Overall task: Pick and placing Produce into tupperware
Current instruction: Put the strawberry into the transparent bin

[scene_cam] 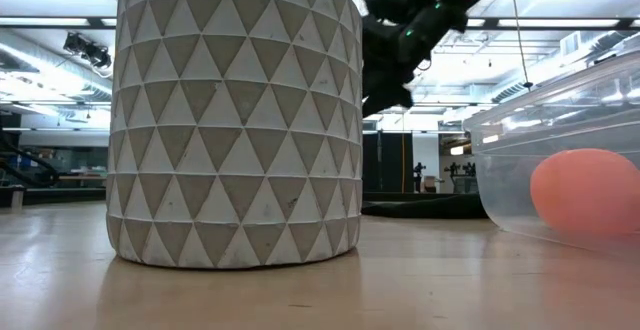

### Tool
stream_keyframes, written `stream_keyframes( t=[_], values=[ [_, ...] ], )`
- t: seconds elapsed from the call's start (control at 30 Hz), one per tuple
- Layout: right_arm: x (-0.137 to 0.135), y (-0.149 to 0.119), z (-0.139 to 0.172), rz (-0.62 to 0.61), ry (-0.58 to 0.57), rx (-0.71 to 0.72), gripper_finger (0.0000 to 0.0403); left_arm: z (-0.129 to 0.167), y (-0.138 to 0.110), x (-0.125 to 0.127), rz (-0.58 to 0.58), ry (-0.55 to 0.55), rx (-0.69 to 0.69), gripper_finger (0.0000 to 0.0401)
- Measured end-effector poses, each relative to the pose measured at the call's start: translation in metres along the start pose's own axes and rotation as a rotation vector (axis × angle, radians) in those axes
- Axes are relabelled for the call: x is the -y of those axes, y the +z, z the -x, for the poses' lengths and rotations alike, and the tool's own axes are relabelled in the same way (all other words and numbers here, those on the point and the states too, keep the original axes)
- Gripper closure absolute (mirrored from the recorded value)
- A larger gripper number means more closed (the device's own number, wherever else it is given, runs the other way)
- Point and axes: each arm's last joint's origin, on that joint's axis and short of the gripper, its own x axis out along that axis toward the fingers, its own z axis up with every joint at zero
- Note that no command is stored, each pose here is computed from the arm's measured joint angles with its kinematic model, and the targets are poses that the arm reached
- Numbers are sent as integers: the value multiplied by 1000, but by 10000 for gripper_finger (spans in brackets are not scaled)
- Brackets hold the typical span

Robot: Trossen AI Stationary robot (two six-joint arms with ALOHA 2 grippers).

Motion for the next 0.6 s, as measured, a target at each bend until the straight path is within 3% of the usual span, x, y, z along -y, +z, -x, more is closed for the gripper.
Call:
stream_keyframes(
  t=[0.13,0.37,0.6],
  values=[
    [-7,-1,-24,35,36,7,198,4,7,-5,-82,-55,-16,362],
    [-10,-20,-60,124,7,-111,183,9,13,-15,-131,-55,-8,334],
    [-19,-29,-73,273,-42,-143,169,8,15,-19,-137,-38,-6,320]
  ],
)
